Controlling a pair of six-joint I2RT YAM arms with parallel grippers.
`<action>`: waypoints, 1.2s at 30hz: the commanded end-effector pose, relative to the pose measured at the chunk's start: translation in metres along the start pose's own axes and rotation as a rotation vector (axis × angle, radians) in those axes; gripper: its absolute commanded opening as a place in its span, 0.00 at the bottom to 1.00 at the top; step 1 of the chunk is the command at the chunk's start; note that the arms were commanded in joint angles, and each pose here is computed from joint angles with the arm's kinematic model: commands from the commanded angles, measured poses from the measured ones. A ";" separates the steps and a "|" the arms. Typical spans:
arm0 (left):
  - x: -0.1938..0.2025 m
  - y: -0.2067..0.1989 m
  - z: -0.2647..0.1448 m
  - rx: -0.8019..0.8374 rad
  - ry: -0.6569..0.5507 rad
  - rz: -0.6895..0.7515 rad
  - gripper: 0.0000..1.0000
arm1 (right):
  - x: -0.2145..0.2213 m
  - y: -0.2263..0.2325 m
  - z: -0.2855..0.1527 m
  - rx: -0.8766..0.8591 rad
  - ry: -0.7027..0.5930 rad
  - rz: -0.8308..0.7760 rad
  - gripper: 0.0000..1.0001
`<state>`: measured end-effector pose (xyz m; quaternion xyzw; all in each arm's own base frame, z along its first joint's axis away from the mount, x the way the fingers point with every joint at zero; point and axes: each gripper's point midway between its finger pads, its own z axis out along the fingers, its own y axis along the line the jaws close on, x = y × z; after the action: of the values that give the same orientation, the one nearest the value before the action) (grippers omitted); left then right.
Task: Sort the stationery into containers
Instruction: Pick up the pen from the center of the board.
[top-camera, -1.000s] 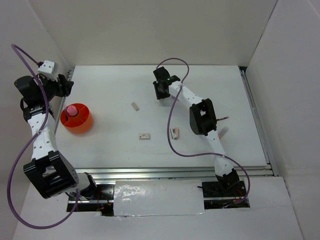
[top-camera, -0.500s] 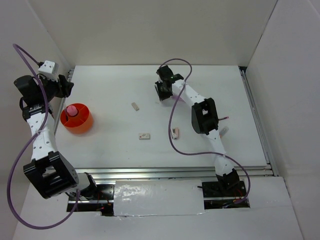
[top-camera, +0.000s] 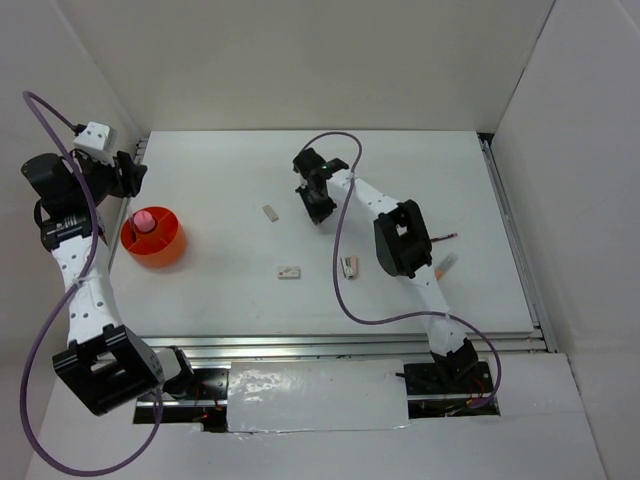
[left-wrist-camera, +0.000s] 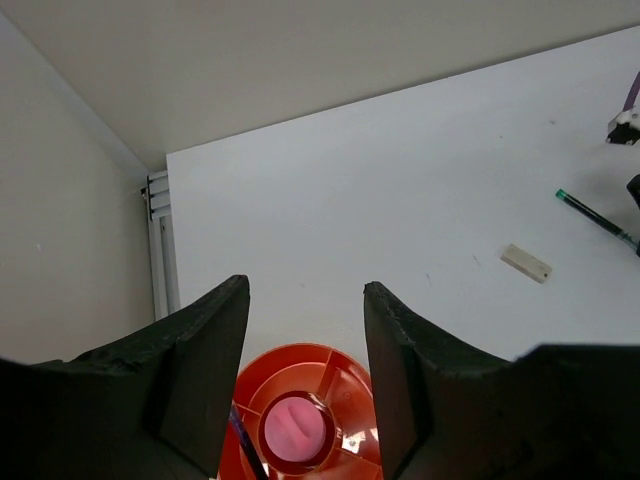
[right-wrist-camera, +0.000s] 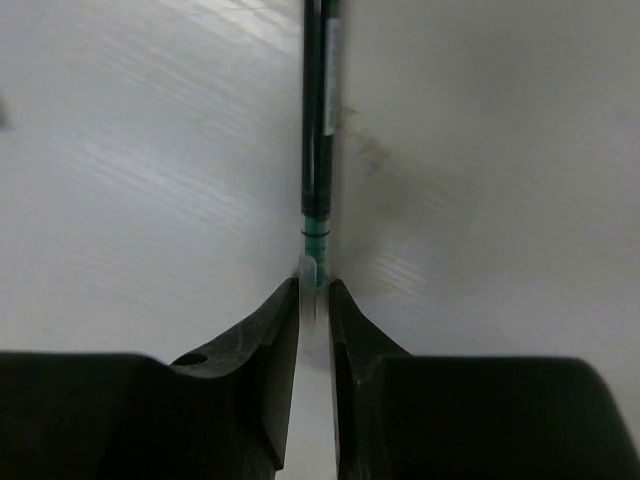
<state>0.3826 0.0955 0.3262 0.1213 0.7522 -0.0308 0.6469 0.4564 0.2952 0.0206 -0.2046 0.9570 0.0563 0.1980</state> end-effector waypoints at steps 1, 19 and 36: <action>-0.033 -0.011 -0.015 0.020 -0.075 0.094 0.62 | 0.039 0.001 -0.003 0.047 0.136 -0.051 0.23; -0.015 -0.148 -0.051 0.529 -0.147 0.402 0.58 | 0.061 0.065 -0.110 -0.464 0.043 -0.029 0.00; 0.078 -0.314 -0.090 1.009 -0.264 0.997 0.48 | 0.113 0.142 -0.226 -1.225 0.231 0.117 0.00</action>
<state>0.2209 -0.1679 0.2252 0.6844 0.4865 -0.1342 0.5262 0.2370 0.3298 0.1381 -0.2282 0.8378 0.4939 -0.0456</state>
